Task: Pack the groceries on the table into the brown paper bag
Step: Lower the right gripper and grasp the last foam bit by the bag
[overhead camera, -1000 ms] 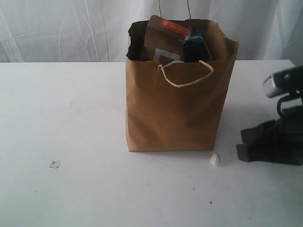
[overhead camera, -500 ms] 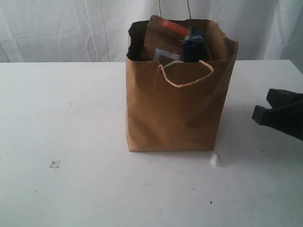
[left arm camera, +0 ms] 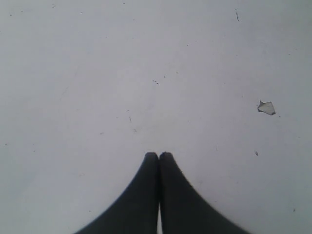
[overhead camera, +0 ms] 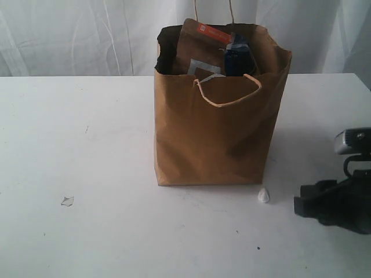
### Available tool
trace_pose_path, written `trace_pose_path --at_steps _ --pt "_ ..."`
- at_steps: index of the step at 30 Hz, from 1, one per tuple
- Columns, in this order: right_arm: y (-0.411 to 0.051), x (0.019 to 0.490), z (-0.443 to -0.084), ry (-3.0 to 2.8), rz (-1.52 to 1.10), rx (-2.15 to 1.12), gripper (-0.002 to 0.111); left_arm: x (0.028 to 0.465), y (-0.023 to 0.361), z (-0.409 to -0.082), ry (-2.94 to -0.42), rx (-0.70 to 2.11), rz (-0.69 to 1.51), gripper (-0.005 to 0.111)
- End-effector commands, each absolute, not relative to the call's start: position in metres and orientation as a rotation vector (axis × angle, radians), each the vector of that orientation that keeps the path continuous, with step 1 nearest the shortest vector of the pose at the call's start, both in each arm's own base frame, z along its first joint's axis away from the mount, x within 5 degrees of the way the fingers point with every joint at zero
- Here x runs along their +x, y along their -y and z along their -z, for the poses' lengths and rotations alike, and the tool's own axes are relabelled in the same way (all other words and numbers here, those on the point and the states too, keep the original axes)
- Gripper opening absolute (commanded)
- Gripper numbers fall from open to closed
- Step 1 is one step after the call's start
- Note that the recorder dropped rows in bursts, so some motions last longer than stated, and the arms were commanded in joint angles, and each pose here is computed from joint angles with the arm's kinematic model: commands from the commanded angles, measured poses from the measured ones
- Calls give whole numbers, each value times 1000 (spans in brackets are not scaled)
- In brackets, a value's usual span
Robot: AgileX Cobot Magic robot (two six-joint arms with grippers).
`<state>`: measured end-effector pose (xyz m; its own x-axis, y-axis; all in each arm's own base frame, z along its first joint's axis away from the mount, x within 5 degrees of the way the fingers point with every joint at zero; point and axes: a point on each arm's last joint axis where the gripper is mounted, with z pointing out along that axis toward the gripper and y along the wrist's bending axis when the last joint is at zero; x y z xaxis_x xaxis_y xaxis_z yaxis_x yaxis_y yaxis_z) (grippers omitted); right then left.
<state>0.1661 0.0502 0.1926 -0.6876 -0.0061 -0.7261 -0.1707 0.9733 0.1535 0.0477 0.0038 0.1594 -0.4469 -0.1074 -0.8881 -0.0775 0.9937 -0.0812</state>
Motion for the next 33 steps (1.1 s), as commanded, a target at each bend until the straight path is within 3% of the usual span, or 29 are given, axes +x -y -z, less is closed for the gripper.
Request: trace_pose_path --at_steps 1,7,16,33 --pt "-54 164 -194 -2439 -266 -223 46 46 -4 -154 -2077 -131 33 0" --pt "-66 202 -213 -2445 -277 -238 46 46 -4 -154 -2077 -131 33 0" --pt "-84 260 -189 -2616 -268 -259 46 46 -4 -154 -2077 -131 33 0" --pt "-116 271 -150 -2726 -272 -474 46 46 -4 -154 -2077 -131 33 0"
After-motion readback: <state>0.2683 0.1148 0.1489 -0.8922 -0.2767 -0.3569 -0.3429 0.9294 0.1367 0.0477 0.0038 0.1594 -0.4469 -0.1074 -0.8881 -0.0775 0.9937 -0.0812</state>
